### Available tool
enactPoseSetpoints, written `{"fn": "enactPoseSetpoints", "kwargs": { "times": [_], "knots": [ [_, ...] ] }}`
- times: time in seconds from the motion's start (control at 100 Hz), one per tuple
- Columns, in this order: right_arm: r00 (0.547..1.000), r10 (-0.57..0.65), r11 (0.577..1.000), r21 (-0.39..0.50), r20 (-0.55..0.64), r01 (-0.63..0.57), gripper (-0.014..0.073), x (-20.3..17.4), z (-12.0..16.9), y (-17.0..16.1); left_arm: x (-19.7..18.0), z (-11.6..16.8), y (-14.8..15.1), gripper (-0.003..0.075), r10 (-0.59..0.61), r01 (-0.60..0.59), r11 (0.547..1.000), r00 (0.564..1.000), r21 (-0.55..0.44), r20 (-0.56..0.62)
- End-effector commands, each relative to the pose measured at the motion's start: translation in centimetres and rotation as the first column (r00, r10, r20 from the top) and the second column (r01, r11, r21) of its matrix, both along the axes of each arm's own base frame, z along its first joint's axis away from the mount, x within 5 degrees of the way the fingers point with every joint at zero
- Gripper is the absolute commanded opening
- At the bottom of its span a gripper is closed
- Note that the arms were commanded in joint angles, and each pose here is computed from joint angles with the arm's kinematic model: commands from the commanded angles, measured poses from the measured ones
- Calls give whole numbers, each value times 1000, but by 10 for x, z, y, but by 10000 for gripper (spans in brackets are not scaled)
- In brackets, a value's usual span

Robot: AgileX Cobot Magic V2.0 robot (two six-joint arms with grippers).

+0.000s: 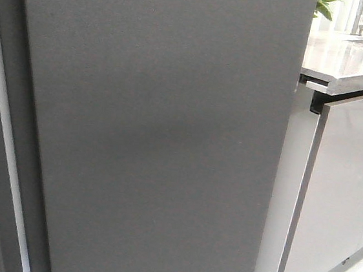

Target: Close fridge door

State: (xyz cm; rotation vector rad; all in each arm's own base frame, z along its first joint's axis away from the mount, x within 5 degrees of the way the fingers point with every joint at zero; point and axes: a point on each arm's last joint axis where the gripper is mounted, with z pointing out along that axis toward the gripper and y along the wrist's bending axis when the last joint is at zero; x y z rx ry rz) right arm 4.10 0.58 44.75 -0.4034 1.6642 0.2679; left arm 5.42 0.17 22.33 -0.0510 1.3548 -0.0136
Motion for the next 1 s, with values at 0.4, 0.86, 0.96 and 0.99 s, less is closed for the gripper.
{"fn": "enactPoseSetpoints", "kwargs": {
  "times": [0.4,0.86,0.96,0.99],
  "knots": [
    [986,-78,997,-1,147,79,-45,-2,1,-6,0,-5,0,-20,0,1,1000,999,-7,48],
    [892,-416,909,105,175,403,-45,-4,-120,-10,0,-5,0,-20,0,1,1000,999,-7,48],
    [874,-455,890,131,172,438,-45,0,-149,-10,0,-5,0,-20,0,1,1000,999,-7,48],
    [870,-463,885,132,170,446,-44,2,-160,-11,0,-5,0,-20,0,1,1000,999,-7,48]
  ]
}}
